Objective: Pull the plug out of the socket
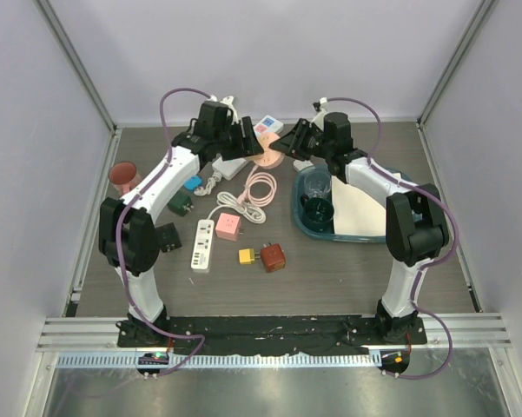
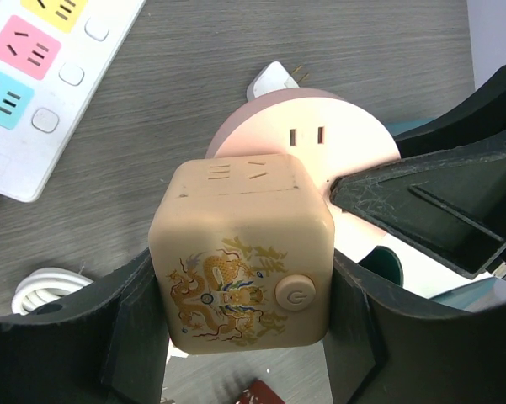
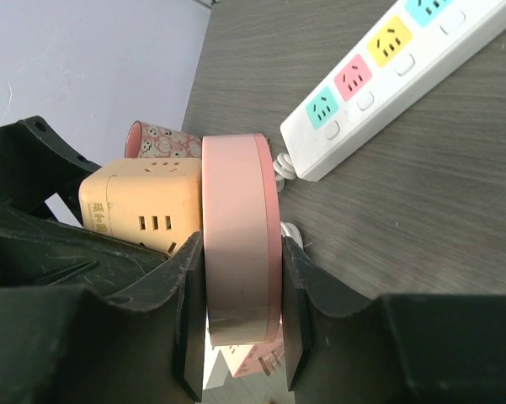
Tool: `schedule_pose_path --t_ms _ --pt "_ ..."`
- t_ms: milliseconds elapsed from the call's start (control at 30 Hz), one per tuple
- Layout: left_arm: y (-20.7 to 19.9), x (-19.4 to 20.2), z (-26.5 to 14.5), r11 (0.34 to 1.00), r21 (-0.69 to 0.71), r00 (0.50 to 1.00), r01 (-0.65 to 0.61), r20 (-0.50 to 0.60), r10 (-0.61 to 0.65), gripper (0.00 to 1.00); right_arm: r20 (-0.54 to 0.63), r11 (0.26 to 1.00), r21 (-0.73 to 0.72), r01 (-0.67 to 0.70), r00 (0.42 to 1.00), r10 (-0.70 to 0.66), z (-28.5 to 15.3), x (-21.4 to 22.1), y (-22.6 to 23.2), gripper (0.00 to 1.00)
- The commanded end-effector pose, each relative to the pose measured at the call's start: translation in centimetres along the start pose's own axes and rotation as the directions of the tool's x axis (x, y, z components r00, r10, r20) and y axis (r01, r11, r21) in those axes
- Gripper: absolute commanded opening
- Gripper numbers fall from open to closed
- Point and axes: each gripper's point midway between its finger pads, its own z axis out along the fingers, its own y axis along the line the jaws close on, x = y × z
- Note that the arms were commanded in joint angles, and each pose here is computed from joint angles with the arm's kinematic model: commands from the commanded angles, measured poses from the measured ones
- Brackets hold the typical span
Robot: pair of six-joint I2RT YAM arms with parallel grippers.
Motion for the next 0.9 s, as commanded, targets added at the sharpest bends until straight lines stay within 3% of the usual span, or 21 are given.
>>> schedule_pose_path --t_ms 0,200,400,867 --pt "-3.3 -6.5 -4.3 0.992 0.107 0.986 -0.06 0.159 0.043 0.0 0.054 0.968 0.23 0.099 0.992 -0.114 -1.0 -1.7 -6.0 0.01" --pt "-2.6 -4.8 -3.9 0.994 0.1 0.993 -0.055 0.107 0.044 0.0 0.063 0.965 0.251 0.076 0.994 -0.094 -1.0 -1.9 -6.6 0.01" --pt "-1.3 -3.9 -4.3 0.997 0.052 0.991 -0.052 0.128 0.045 0.0 0.122 0.962 0.272 -0.006 0.992 -0.028 -0.5 -2.7 -7.2 0.01" --pt "-1.6 -5.8 -5.1 0.997 0.02 0.985 -0.076 0.158 0.072 0.0 0.101 0.937 0.349 0.017 0.993 -0.055 -0.6 -1.7 -9.2 0.01"
